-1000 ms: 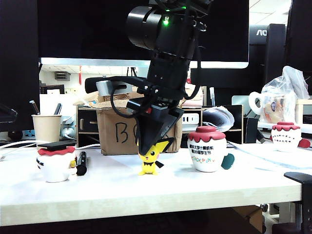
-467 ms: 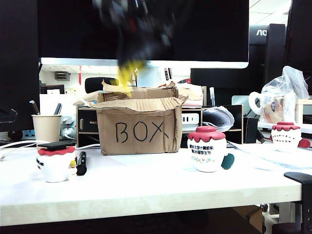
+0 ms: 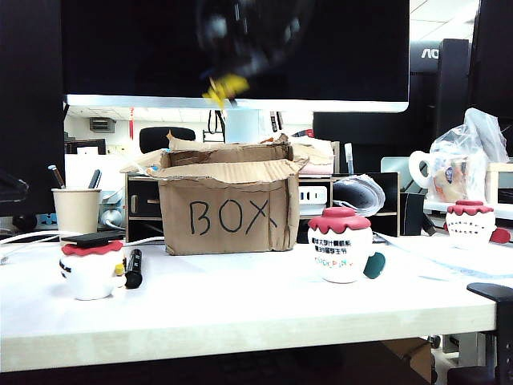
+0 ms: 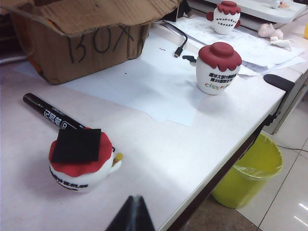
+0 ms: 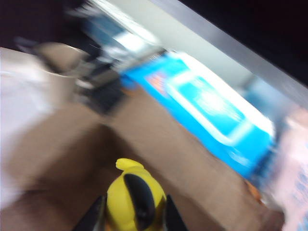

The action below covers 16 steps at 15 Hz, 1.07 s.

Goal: Put the doll that is least similar in color compared to the others into the paper box.

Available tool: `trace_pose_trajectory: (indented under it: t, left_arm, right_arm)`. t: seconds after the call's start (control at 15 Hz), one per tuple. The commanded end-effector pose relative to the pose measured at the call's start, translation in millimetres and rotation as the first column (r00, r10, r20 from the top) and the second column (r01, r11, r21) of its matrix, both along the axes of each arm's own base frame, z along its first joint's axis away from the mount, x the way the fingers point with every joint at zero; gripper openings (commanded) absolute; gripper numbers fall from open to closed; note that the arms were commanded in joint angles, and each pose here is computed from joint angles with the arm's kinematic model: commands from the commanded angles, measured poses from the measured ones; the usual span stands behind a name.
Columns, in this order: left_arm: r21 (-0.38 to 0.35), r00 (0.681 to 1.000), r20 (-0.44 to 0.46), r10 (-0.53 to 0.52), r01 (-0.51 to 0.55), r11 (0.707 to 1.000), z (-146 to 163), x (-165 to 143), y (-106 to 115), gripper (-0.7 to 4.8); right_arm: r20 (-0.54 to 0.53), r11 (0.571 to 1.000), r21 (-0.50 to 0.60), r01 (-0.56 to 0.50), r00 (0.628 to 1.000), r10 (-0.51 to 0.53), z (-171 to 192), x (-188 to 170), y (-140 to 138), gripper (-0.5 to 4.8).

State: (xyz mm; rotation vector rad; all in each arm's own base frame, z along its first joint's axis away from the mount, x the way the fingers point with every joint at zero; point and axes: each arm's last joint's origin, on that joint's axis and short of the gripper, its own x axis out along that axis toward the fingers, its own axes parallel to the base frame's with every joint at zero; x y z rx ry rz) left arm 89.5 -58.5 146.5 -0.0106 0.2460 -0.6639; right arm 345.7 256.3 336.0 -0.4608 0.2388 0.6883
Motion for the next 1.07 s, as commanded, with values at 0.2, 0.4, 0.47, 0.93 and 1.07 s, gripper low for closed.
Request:
trace_pose_trajectory:
  t: [0.2, 0.4, 0.47, 0.93, 1.07]
  left_arm:
    - [-0.007, 1.0, 0.011, -0.004, 0.004, 1.0, 1, 0, 0, -0.05]
    - [-0.007, 1.0, 0.011, -0.004, 0.004, 1.0, 1, 0, 0, -0.05]
    - [-0.007, 1.0, 0.011, -0.004, 0.004, 1.0, 2, 0, 0, -0.05]
    - [-0.007, 1.0, 0.011, -0.004, 0.004, 1.0, 1, 0, 0, -0.05]
    - [-0.008, 1.0, 0.012, -0.003, 0.003, 1.0, 2, 0, 0, -0.05]
  right_arm:
    - [-0.036, 0.998, -0.052, 0.037, 0.999, -0.039, -27, 14, 6, 1.19]
    - [-0.054, 0.996, -0.074, 0.049, 0.997, -0.053, -33, 15, 7, 1.82]
    - [-0.054, 0.996, -0.074, 0.049, 0.997, -0.053, -32, 15, 7, 2.13]
    - [-0.051, 0.996, -0.072, 0.05, 0.997, -0.054, -30, 14, 6, 1.88]
    - [-0.049, 0.994, -0.085, 0.074, 0.996, -0.078, -17, 6, -1, -0.05]
